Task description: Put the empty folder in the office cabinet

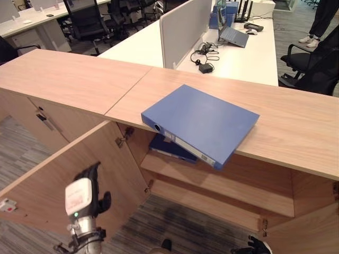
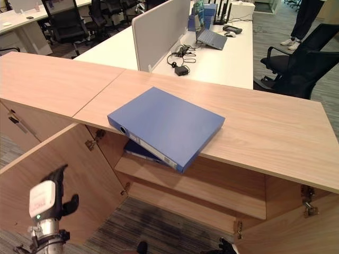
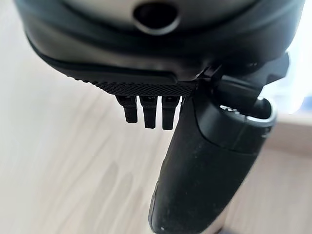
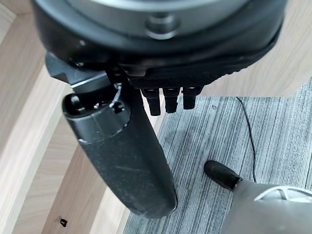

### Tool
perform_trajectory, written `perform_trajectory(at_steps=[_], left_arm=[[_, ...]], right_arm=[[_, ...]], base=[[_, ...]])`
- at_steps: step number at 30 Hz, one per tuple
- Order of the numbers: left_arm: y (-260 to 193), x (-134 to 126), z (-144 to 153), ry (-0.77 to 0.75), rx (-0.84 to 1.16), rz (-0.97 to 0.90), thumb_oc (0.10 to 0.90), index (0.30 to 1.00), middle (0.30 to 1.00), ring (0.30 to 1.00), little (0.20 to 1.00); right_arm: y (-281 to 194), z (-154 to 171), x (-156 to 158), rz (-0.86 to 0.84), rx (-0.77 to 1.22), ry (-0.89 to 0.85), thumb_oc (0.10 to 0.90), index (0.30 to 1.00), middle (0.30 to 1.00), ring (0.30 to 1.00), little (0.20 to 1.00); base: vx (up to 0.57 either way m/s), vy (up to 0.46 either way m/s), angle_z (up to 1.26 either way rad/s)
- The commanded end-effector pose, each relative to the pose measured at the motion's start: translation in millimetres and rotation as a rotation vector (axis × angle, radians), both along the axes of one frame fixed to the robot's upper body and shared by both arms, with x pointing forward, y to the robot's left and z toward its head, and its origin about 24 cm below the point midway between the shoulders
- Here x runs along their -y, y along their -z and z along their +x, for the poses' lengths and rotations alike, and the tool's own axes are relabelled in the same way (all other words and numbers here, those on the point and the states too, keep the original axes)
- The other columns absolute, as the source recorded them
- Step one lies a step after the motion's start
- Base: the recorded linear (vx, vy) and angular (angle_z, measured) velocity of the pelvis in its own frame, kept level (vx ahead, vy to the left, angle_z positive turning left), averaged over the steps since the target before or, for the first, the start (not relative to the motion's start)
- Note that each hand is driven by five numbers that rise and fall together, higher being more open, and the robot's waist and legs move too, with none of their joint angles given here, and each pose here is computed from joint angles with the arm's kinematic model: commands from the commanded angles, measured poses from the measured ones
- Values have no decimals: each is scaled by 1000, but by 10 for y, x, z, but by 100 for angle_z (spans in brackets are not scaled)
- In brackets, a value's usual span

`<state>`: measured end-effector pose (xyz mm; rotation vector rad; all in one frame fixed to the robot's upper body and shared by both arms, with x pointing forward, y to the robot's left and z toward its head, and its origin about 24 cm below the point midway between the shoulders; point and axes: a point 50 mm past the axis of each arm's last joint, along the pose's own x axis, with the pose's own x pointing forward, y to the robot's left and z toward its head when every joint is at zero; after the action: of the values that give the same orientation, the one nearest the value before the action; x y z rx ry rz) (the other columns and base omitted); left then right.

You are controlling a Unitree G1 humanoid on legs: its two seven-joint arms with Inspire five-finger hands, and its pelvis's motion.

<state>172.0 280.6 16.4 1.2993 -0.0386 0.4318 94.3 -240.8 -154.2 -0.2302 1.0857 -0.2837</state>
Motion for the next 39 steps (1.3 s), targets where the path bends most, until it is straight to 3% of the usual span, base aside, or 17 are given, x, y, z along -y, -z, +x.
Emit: perform_trajectory(at_steps=[1, 5, 15, 39], left_arm=[[-706, -25, 344, 128, 306, 200, 800, 900, 900, 900, 900], [-1037, 55, 392, 243, 389, 292, 800, 900, 900, 900, 900], [-1436, 157, 460, 346, 519, 341, 800, 900, 900, 900, 900], [-1469, 484, 598, 535, 489, 296, 800, 900, 900, 900, 900]], right_arm=[[-161, 402, 108, -46, 126, -68, 800, 900, 900, 900, 900], [-186, 430, 127, -54, 130, -123, 800, 900, 900, 900, 900], [-183, 435, 119, -56, 118, -155, 800, 900, 900, 900, 900], [-96, 230, 98, -14, 76, -47, 800, 900, 900, 900, 900]], base=[[0, 0, 0], [0, 0, 0], [4, 1, -2], [28, 8, -6]])
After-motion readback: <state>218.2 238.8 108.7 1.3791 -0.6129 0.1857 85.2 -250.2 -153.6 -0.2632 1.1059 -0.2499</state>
